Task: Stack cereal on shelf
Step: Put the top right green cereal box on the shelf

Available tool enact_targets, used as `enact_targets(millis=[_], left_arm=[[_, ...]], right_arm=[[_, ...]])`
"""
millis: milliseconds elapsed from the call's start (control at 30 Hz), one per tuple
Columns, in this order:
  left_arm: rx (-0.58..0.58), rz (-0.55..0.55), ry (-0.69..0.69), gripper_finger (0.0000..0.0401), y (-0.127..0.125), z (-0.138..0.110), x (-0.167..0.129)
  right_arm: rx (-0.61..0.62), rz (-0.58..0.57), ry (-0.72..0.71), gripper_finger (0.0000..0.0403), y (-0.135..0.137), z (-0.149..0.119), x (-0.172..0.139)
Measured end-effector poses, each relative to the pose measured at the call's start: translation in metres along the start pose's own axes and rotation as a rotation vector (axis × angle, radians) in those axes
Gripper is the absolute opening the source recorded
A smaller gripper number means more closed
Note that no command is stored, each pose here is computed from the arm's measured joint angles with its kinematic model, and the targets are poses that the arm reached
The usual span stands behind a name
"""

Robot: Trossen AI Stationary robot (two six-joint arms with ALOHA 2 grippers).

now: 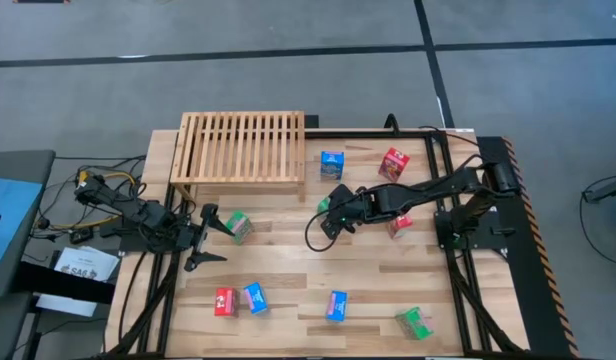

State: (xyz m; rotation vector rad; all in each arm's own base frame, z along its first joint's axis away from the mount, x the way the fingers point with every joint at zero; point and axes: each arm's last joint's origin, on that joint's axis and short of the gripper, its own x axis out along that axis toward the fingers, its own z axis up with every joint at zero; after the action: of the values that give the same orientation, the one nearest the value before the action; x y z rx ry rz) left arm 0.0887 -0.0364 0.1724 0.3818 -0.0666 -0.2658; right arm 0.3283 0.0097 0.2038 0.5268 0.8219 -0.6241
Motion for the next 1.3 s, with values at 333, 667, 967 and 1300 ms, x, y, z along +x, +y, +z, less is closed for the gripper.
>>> enact_targets(millis=[333,667,967,1300], left_arm=[[0.0,0.0,0.0,0.0318,0.0,0.0,0.0],[0.0,0.0,0.0,0.0318,0.0,0.0,0.0],[0.0,0.0,0.0,0.0318,0.0,0.0,0.0],[0.0,0.0,0.0,0.0318,0.0,0.0,0.0]], right_arm=[[0.001,-0.001,-0.001,0.0183,0.0,0.0,0.0],[-0.013,-0.013,0.01,0.0189,0.006,0.015,-0.016],[-0.112,-0.049,0.015,0.0199,0.013,0.052,-0.05],[-0.212,-0.071,-0.035,0.0193,0.001,0.1,-0.079]])
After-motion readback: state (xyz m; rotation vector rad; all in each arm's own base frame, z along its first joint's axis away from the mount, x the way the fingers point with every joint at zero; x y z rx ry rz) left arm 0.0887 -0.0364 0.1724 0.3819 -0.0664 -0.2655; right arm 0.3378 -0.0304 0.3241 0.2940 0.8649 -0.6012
